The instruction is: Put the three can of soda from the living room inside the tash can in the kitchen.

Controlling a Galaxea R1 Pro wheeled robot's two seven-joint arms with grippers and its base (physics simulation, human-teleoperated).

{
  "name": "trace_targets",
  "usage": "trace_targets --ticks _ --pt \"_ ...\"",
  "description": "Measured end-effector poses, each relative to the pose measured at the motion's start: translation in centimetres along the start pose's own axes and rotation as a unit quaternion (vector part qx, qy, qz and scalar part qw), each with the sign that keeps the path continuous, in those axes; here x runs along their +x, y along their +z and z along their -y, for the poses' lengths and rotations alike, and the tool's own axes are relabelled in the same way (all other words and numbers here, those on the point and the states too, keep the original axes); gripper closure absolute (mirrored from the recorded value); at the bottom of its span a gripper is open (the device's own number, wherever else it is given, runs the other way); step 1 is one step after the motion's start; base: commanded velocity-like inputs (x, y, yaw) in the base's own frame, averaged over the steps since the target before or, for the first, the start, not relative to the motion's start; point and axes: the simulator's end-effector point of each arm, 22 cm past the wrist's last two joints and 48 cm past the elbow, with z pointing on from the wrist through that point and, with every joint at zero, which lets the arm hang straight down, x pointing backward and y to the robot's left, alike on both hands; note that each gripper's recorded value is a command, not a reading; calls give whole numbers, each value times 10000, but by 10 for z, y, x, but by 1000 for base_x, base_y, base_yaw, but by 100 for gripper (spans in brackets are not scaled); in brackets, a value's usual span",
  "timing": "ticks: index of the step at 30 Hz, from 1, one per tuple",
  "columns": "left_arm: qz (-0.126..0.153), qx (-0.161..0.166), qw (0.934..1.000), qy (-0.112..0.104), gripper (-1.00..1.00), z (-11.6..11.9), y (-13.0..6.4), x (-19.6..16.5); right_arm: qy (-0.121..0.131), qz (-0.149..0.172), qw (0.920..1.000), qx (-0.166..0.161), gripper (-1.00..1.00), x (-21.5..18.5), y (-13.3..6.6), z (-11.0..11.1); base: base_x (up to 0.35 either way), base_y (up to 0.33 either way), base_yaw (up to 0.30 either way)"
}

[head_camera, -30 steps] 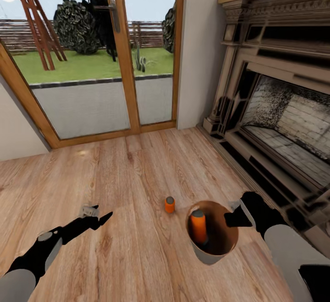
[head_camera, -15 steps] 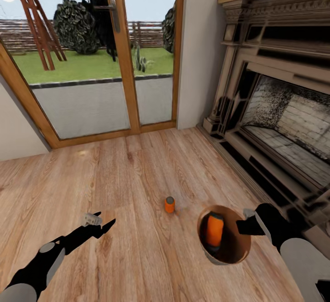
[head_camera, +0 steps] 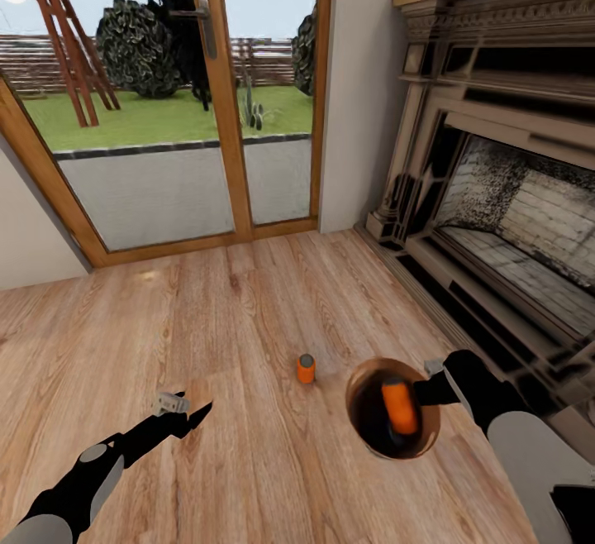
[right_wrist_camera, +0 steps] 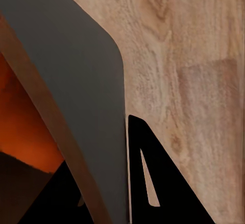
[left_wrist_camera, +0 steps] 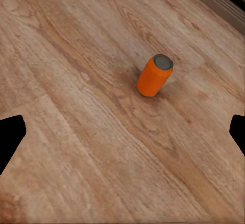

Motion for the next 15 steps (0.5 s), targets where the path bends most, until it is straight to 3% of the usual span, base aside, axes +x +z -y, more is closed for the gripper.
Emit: trace_targets --ticks 4,15 --pt "0 -35 10000 0 -100 -2 0 0 -72 -15 10000 -23 100 -1 1 -10 0 0 0" --pt "24 -26 10000 -13 -100 -4 -2 -2 -372 -110 9987 333 100 2 1 5 0 0 0"
